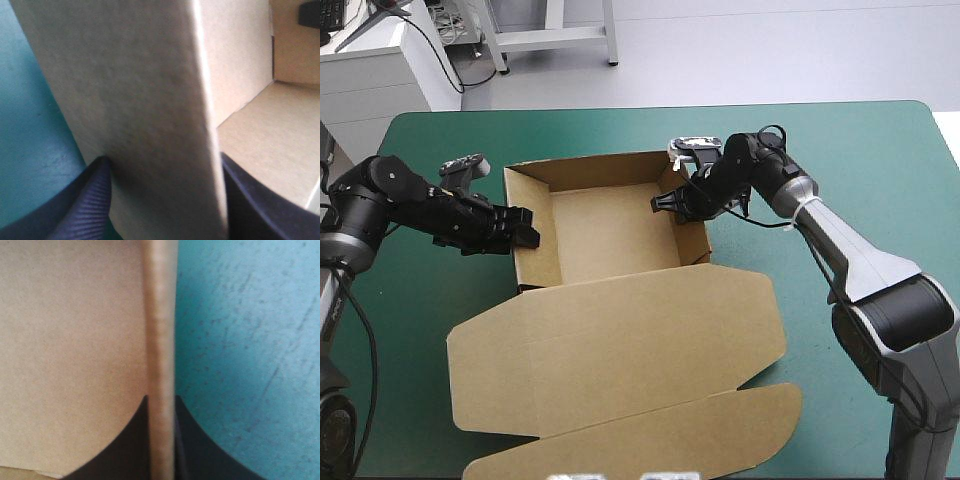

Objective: Fold the box

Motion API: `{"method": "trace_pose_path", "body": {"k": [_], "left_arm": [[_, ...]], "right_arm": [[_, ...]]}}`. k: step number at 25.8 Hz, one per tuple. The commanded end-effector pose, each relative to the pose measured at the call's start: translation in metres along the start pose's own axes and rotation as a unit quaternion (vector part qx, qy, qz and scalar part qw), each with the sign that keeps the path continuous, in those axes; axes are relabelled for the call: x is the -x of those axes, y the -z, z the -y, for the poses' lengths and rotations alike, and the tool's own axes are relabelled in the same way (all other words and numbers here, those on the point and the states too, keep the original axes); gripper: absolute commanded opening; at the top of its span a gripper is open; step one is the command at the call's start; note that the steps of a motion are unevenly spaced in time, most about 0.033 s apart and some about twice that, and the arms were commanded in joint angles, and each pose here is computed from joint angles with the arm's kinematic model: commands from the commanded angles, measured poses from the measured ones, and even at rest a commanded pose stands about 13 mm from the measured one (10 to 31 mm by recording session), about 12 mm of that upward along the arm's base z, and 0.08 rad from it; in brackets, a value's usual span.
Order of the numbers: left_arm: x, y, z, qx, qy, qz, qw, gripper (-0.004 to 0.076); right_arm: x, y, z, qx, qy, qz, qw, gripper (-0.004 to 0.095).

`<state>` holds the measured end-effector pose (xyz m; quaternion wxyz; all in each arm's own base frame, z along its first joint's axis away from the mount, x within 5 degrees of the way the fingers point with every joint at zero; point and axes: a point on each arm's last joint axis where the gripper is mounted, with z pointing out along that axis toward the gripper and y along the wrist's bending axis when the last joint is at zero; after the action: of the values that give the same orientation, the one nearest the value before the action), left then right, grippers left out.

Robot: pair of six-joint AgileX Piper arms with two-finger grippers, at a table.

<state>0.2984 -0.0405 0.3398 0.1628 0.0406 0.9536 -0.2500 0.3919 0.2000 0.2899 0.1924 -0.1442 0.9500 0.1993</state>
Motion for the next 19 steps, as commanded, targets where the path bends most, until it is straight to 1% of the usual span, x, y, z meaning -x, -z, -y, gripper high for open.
{"method": "trace_pose_path", "body": {"k": [1,3,5,6,9,13,16,17,19], "left_arm": [[-0.002,0.016,0.010,0.005,0.006,0.019,1.000,0.0396],[-0.002,0.016,0.006,0.024,0.016,0.018,0.999,0.0353],[-0.003,0.016,0.004,0.036,0.025,0.013,0.999,0.0272],[-0.003,0.016,0.004,0.039,0.032,0.013,0.999,0.0213],[-0.004,0.016,0.003,0.043,0.033,0.008,0.998,0.0005],[-0.005,0.014,0.004,0.056,0.038,0.004,0.998,-0.0008],[-0.007,0.011,0.004,0.104,0.029,-0.005,0.994,-0.0008],[-0.009,0.009,0.004,0.149,0.012,-0.013,0.989,-0.0008],[-0.010,0.005,0.009,0.187,-0.003,-0.014,0.982,-0.0008]], "right_arm": [[0.006,0.032,-0.030,0.054,0.003,0.050,0.997,-0.0013],[0.004,0.031,-0.034,0.057,0.007,0.049,0.997,-0.0013],[0.004,0.031,-0.034,0.058,0.007,0.048,0.997,-0.0013],[0.004,0.031,-0.035,0.060,0.005,0.047,0.997,-0.0013],[0.003,0.031,-0.035,0.064,0.003,0.040,0.997,-0.0013],[0.002,0.032,-0.035,0.064,0.007,0.036,0.997,-0.0013],[0.003,0.032,-0.035,0.063,0.007,0.039,0.997,-0.0013],[0.003,0.032,-0.035,0.063,0.007,0.039,0.997,-0.0013],[0.002,0.032,-0.035,0.063,0.012,0.036,0.997,-0.0013]]}}
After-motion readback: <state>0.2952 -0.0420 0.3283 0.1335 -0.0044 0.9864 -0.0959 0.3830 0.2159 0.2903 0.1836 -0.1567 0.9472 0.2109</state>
